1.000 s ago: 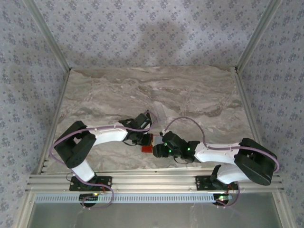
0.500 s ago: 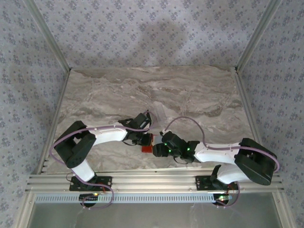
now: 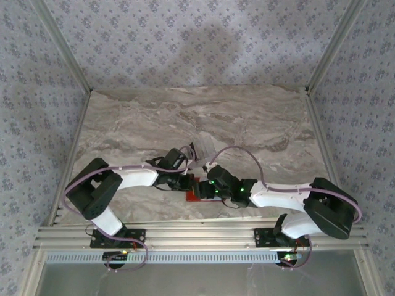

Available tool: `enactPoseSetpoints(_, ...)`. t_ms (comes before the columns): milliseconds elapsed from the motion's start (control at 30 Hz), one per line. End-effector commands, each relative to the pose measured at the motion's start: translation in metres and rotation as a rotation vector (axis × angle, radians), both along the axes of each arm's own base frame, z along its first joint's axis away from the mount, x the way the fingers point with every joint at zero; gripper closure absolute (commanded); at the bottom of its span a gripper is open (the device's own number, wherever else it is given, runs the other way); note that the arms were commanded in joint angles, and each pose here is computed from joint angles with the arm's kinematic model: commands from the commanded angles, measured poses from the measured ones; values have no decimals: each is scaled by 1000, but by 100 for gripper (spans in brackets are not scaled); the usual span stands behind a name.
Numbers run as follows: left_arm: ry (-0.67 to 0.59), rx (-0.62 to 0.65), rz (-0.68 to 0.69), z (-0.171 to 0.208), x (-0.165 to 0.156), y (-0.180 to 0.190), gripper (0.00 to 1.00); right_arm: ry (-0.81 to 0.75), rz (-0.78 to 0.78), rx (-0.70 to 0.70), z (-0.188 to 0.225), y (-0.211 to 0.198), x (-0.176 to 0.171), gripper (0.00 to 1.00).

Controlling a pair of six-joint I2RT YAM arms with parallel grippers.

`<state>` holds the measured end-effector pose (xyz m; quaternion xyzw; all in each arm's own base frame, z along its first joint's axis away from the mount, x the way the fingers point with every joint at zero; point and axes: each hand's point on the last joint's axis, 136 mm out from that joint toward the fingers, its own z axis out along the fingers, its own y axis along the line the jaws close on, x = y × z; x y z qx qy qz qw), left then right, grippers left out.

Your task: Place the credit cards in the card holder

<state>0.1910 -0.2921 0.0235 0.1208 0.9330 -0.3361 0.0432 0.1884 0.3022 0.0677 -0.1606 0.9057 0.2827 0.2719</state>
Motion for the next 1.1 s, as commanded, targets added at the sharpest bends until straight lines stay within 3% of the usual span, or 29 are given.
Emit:
enactPoseSetpoints(0,44,-32,32,5,-6,10,100,-13,10,16,2,7,6,39)
enactPoseSetpoints(400,4,-184,133,42,9,30,93,-13,50,55,5,18,3,38)
enactPoseSetpoints(700,-77,-130,245,53,22,61,85,20,100,76,0,33,-2,36)
enactPoseSetpoints(1067,-84,-81,189,61,24,44,80,48,170,73,-9,49,-5,37)
